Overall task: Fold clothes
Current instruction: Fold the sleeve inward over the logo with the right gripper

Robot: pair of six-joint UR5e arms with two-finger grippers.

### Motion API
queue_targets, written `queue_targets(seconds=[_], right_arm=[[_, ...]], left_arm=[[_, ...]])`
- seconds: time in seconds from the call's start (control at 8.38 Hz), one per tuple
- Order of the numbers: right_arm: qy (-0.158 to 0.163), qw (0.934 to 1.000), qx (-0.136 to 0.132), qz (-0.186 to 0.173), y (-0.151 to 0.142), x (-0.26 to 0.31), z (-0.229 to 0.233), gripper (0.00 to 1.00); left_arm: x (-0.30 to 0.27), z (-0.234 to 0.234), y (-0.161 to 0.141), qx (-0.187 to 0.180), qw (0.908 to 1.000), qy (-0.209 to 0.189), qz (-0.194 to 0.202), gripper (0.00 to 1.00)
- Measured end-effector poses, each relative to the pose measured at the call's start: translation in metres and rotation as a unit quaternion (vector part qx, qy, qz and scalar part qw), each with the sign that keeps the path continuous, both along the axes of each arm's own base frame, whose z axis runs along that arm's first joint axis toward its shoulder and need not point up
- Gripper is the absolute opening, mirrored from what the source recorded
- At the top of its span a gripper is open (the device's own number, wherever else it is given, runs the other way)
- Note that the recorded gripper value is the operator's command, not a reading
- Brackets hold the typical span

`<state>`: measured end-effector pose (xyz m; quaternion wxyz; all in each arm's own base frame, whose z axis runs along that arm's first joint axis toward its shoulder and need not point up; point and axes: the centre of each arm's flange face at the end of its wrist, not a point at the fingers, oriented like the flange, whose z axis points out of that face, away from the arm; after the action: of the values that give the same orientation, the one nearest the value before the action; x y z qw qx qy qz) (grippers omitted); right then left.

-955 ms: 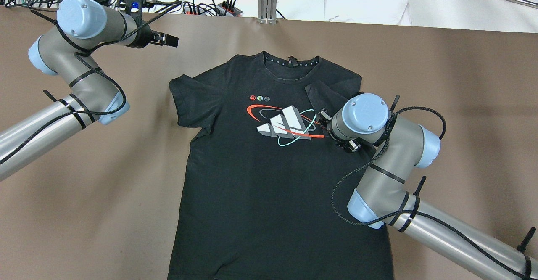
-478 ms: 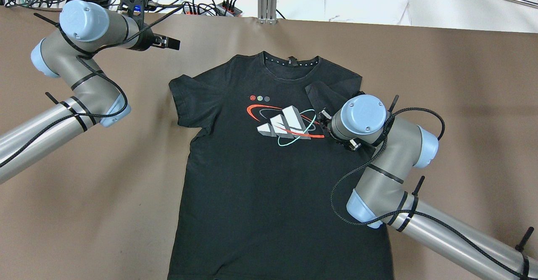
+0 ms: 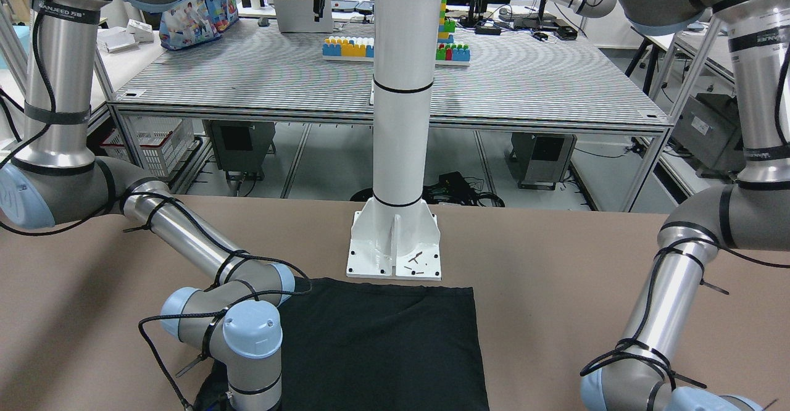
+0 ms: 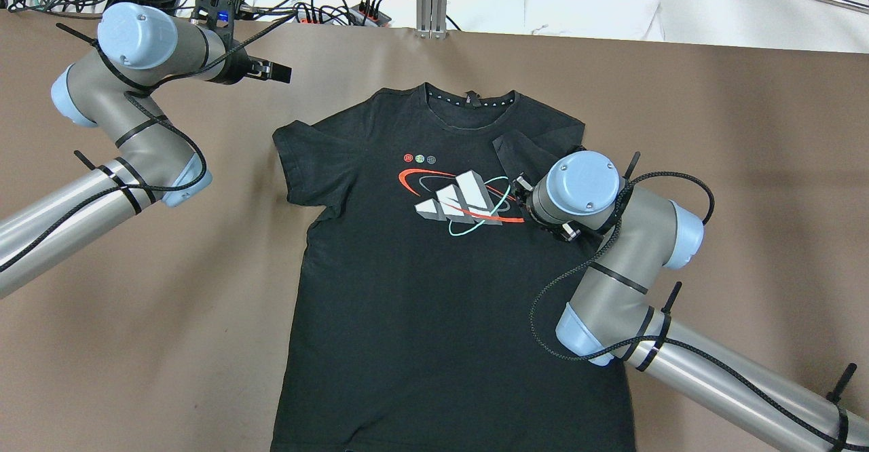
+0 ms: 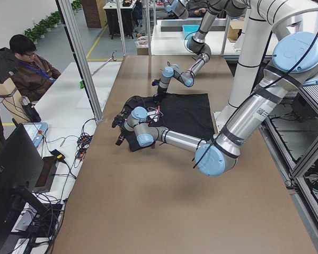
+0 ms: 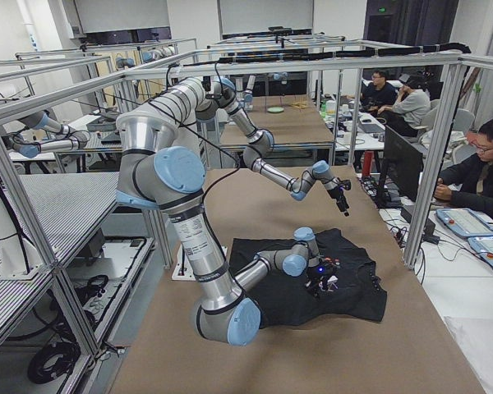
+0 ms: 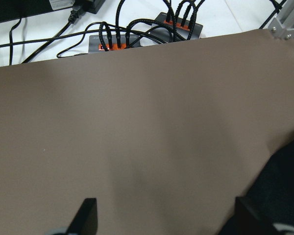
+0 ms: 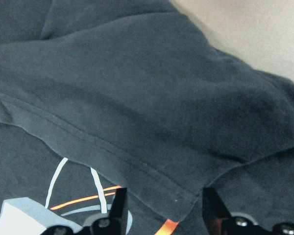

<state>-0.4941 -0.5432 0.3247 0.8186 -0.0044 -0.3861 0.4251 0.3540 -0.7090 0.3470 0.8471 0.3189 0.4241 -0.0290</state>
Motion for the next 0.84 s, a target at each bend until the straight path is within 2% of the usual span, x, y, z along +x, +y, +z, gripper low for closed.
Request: queue_targets(seconds=[0.12, 0.48, 0.6, 0.72, 0.84], right_arm=[[-0.001, 1.0000, 0.001, 0.000, -0.0023, -0.0025, -0.0040, 0.38], [0.000, 1.0000, 0.002, -0.002, -0.0025, -0.0051, -0.0049, 0.36], [0.000, 1.0000, 0.002, -0.003, -0.0015, -0.0059, -0.0044, 0.15], [0.000, 1.0000, 0.002, -0.004, -0.0011, -0.0061, -0.0043, 0.00], [-0.001, 1.0000, 0.003, -0.005, -0.0016, -0.0048, -0.0054, 0.00]], left_arm=[[0.0000, 0.0004, 0.0001, 0.000, 1.0000, 0.000, 0.000, 1.00], [0.0001, 0.0009, 0.0002, 0.000, 1.0000, 0.000, 0.000, 1.00], [0.0006, 0.0010, 0.0004, -0.001, 1.0000, -0.001, 0.000, 1.00], [0.0008, 0.0010, 0.0005, -0.001, 1.0000, -0.001, 0.001, 1.00], [0.0010, 0.0006, 0.0004, -0.001, 1.0000, -0.001, 0.001, 1.00]])
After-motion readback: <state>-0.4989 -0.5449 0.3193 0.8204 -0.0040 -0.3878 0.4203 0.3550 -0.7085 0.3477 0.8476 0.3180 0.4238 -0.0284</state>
